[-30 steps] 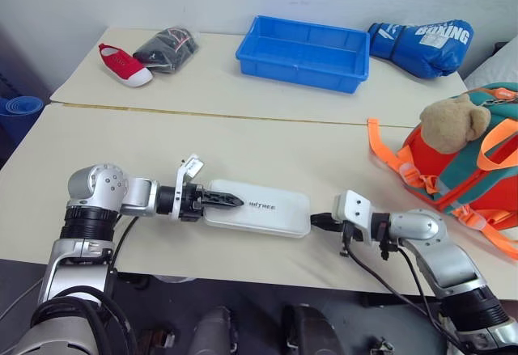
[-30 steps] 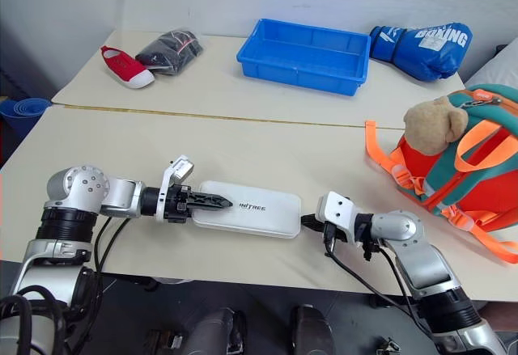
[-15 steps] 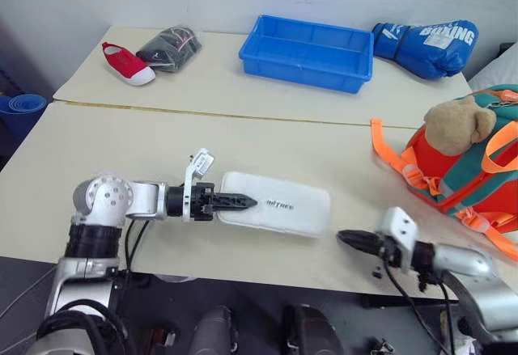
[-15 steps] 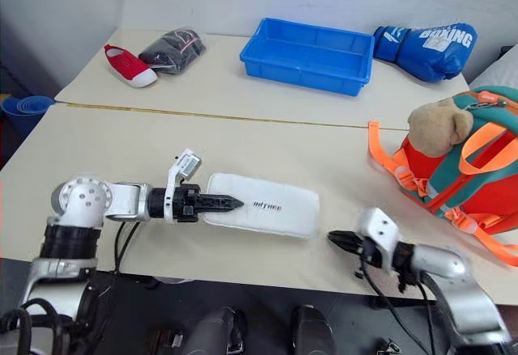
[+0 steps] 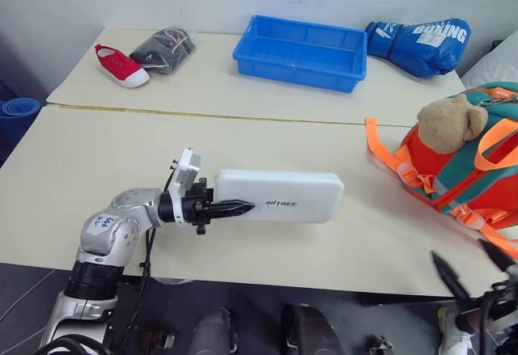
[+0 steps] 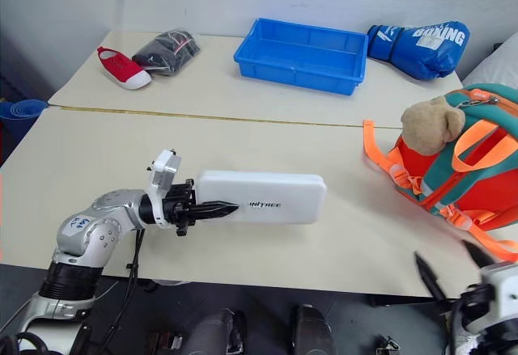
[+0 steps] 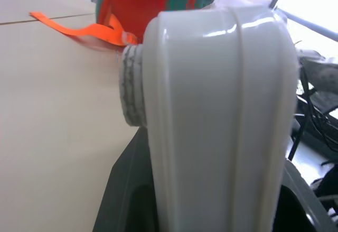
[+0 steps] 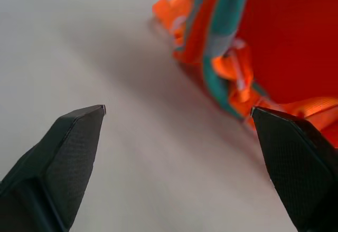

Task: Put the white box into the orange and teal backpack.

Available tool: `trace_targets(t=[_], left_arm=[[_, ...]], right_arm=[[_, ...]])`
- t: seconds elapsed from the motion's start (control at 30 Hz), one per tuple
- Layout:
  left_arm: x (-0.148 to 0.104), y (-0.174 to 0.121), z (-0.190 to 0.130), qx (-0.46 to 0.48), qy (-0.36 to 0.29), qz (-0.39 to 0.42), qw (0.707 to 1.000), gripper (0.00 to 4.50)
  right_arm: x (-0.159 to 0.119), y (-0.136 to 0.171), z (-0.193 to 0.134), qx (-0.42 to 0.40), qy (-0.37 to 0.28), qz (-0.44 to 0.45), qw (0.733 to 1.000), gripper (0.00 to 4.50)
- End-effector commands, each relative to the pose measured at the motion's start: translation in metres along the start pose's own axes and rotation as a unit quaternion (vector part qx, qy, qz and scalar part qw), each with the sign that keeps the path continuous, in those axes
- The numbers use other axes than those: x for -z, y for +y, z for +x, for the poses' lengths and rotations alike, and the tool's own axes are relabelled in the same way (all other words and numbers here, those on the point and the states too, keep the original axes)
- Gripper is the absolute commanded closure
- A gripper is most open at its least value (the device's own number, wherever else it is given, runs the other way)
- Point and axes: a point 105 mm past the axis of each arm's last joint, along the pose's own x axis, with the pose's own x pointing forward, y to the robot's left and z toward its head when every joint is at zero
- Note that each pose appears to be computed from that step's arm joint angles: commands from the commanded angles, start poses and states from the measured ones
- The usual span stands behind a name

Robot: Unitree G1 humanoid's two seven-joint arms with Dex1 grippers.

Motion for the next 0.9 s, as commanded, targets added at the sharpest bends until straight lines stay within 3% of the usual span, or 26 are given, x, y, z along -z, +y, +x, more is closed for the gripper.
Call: trace_targets(t=[0.03,0.23,0.33,0.47,0.67,0.73,0.9], left_arm=[[-0.006,-0.002,0.003,0.020,0.003,0.032,0.999,3.16],[-0.004,-0.001,0.002,0.014,0.011,0.042,0.999,3.16],[-0.005,-0.002,-0.003,-0.001,0.007,0.040,0.999,3.16],[-0.010,-0.002,-0.011,-0.024,-0.008,0.034,0.999,3.16],[-0.029,0.014,-0.037,-0.098,-0.076,0.005,0.992,3.16],[-0.032,0.021,-0.047,-0.124,-0.090,-0.004,0.988,3.16],[-0.032,0.034,-0.081,-0.172,-0.105,-0.036,0.979,3.16]], right_arm=[[-0.020,-0.015,0.017,-0.012,-0.033,-0.020,0.999,0.02],[-0.035,-0.017,0.074,-0.077,-0.050,-0.028,0.995,0.02],[-0.044,-0.017,0.105,-0.093,-0.072,-0.016,0.993,0.56],[-0.050,-0.004,0.124,-0.132,-0.086,-0.016,0.987,1.94],[-0.070,0.050,0.140,-0.227,-0.124,-0.008,0.966,4.00],[-0.080,0.074,0.139,-0.269,-0.137,0.003,0.953,4.48],[-0.112,0.145,0.122,-0.403,-0.168,0.054,0.898,4.48]])
